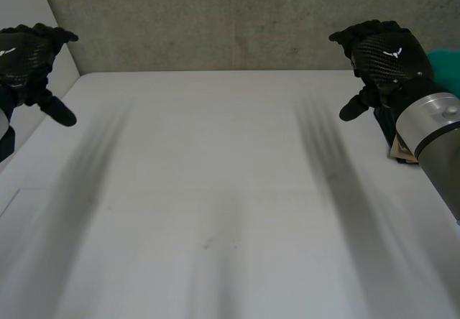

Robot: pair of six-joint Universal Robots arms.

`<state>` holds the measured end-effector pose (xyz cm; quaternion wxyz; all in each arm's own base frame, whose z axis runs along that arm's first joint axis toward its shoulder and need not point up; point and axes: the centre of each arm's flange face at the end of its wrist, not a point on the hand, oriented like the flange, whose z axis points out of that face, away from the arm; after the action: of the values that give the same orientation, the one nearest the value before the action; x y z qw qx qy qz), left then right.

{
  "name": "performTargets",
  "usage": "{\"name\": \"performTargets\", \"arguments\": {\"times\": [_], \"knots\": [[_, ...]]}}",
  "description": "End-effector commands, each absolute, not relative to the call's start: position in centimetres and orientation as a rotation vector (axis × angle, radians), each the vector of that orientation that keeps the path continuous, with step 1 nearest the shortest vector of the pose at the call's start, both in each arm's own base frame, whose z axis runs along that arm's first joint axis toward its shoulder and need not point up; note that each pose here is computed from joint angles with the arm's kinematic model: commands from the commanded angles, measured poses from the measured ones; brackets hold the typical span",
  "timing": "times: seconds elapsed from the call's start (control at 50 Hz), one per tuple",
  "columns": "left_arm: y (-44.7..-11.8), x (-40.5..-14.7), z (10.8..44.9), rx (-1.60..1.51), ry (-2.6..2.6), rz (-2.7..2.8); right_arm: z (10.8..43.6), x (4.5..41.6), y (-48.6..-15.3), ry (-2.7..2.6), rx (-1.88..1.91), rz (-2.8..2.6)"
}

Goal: Fold the laundry.

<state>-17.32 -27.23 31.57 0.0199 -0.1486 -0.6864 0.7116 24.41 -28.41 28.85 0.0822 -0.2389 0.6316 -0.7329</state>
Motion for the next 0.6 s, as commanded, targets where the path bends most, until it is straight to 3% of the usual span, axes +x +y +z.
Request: {"name": "performTargets", "arguments": {"times": [0.02, 0.16, 0.24, 0.3, 0.36, 0.42, 0.48, 0.6], "knots": [[-26.7, -17.2, 32.5, -0.462, -2.089, 2.242, 29.1, 24.0, -28.9, 1.882, -0.685, -2.236], [-26.6, -18.4, 34.0, -0.524, -1.982, 2.295, 28.9, 23.7, -29.1, 1.894, -0.681, -2.241], [-29.0, -18.4, 33.5, -0.535, -2.016, 2.324, 28.8, 23.7, -29.1, 1.900, -0.682, -2.241], [-33.0, -18.1, 31.2, -0.563, -2.164, 2.327, 28.8, 23.6, -29.1, 1.902, -0.684, -2.241], [-36.8, -16.0, 28.7, -0.605, -2.381, 2.367, 28.8, 23.7, -29.1, 1.902, -0.688, -2.239], [-40.6, -11.6, 25.1, -0.643, -2.660, 2.339, 28.7, 23.7, -29.1, 1.904, -0.690, -2.238], [-43.2, -8.3, 20.7, -0.758, -2.867, 2.217, 28.3, 23.7, -29.3, 1.916, -0.694, -2.228], [-44.6, -7.4, 12.6, -1.120, -3.017, 1.927, 26.6, 24.0, -29.8, 1.965, -0.707, -2.178]]}}
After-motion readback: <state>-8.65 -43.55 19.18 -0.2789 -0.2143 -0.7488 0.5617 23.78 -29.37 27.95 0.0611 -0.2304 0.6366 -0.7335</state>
